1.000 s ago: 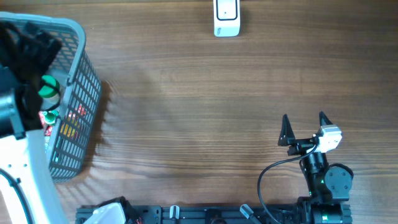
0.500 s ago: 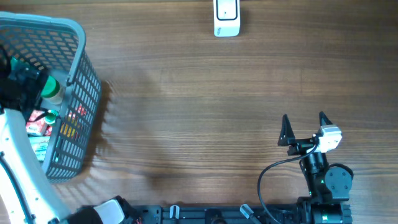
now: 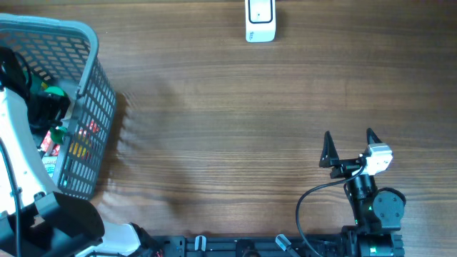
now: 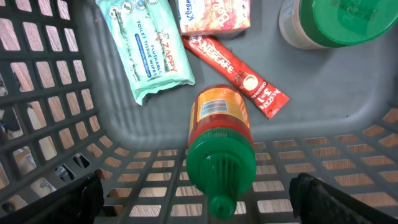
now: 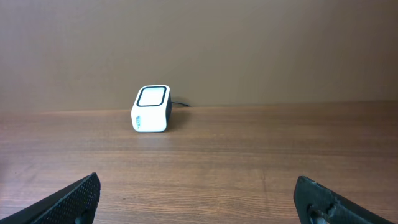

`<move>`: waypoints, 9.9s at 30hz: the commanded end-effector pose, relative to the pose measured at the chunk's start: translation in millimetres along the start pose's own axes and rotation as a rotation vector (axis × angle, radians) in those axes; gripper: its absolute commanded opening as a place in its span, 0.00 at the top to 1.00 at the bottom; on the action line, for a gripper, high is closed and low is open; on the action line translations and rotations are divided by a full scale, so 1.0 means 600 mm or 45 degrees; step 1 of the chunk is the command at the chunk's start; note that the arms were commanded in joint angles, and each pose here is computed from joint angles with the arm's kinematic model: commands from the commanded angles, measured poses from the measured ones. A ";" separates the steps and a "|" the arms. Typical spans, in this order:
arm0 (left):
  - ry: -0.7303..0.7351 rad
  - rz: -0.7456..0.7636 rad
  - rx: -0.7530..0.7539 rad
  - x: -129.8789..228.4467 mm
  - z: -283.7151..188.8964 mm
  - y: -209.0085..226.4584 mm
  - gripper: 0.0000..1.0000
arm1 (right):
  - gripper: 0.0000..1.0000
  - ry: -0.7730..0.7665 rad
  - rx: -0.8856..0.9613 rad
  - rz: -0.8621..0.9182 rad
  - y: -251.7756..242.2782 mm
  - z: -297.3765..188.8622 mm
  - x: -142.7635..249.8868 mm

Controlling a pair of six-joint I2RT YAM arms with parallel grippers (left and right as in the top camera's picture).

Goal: Scan the item barcode
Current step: 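Reach the left gripper into the basket and grasp the red sauce bottle, then lift the sauce bottle out and set it upright on the table, then reach the left gripper into the basket and grasp the green-lidded jar, then place the green-lidded jar on the table left of the bottle, then reach into the basket and grasp the light-blue toilet tissue pack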

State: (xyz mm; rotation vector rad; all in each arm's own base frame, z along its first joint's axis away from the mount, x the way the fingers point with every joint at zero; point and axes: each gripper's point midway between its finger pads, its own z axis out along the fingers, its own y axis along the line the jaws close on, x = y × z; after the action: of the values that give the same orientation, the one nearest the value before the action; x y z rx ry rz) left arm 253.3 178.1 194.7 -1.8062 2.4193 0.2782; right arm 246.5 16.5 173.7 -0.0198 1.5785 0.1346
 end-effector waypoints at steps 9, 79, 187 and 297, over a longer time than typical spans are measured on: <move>0.051 -0.018 -0.055 -0.001 0.034 -0.006 0.00 | 0.00 -0.015 -0.003 -0.019 0.001 -0.001 -0.004; 0.050 1.067 1.047 0.454 -0.380 -0.240 0.49 | 0.00 -0.015 -0.003 -0.019 0.001 -0.001 -0.004; -0.283 -0.014 -0.040 -0.132 0.190 -0.209 0.00 | 0.00 -0.015 -0.003 -0.019 0.001 -0.001 -0.004; -1.013 0.100 0.702 0.013 -0.347 -0.056 0.00 | 0.00 -0.015 -0.003 -0.019 0.001 -0.001 -0.004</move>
State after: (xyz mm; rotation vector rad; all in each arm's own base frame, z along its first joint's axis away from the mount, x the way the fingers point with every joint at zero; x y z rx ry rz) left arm 299.5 75.1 400.7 -0.8277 1.8410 0.2868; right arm 246.5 16.5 173.7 -0.0198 1.5785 0.1346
